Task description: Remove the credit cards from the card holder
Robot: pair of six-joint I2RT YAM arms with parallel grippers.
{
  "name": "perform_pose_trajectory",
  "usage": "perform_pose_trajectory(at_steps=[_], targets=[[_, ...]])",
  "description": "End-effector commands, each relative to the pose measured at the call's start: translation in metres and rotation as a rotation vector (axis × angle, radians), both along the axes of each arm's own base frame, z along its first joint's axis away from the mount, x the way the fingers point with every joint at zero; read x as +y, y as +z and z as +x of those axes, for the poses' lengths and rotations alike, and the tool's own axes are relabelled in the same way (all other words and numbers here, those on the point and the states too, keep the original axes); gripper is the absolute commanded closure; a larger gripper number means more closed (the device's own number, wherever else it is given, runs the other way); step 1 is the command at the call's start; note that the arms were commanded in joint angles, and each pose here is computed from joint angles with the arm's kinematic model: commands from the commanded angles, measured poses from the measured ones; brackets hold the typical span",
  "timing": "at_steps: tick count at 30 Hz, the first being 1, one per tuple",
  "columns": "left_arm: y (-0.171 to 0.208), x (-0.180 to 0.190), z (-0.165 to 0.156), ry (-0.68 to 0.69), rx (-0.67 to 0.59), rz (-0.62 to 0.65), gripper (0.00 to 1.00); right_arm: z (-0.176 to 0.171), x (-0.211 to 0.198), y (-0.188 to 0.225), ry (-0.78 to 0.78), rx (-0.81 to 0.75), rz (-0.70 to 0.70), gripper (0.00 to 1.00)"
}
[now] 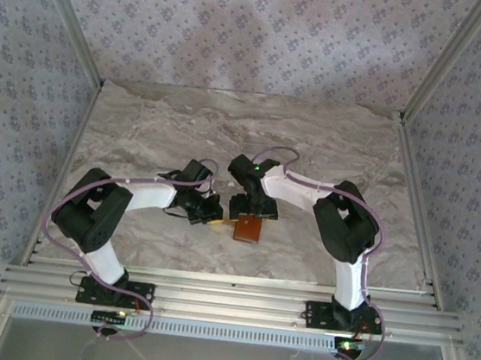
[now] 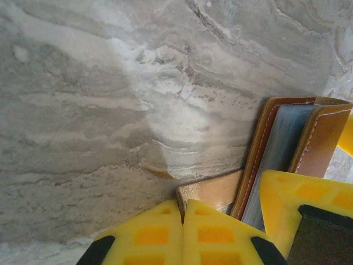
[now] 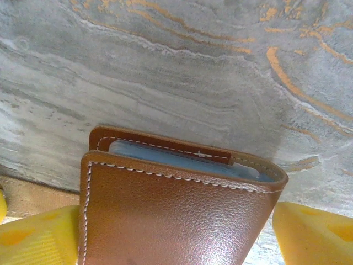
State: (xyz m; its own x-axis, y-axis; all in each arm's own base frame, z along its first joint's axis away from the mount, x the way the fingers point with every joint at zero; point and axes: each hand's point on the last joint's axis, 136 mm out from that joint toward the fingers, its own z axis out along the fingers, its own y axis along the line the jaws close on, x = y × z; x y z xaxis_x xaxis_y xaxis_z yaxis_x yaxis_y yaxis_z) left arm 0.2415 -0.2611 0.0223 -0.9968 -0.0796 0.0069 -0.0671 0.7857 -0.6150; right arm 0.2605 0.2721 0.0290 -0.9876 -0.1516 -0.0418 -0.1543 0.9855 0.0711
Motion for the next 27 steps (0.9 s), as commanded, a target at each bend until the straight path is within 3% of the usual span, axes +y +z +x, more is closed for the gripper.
perform_pose_trajectory(at_steps=[1,13,21,27], targets=[[0.009,0.002,0.004,-0.003,-0.019,0.008,0.97,-0.003,-0.011,0.016,-0.020,-0.018,-0.023,0.11],[0.009,0.007,0.006,0.012,-0.017,0.032,0.98,-0.012,-0.040,0.045,-0.051,-0.049,-0.031,0.18],[0.028,0.013,0.013,0.034,-0.074,0.035,1.00,-0.015,-0.054,0.048,-0.079,-0.045,0.005,0.47],[0.057,0.015,0.017,0.036,-0.128,0.024,1.00,-0.012,-0.053,0.039,-0.097,-0.037,0.050,0.50]])
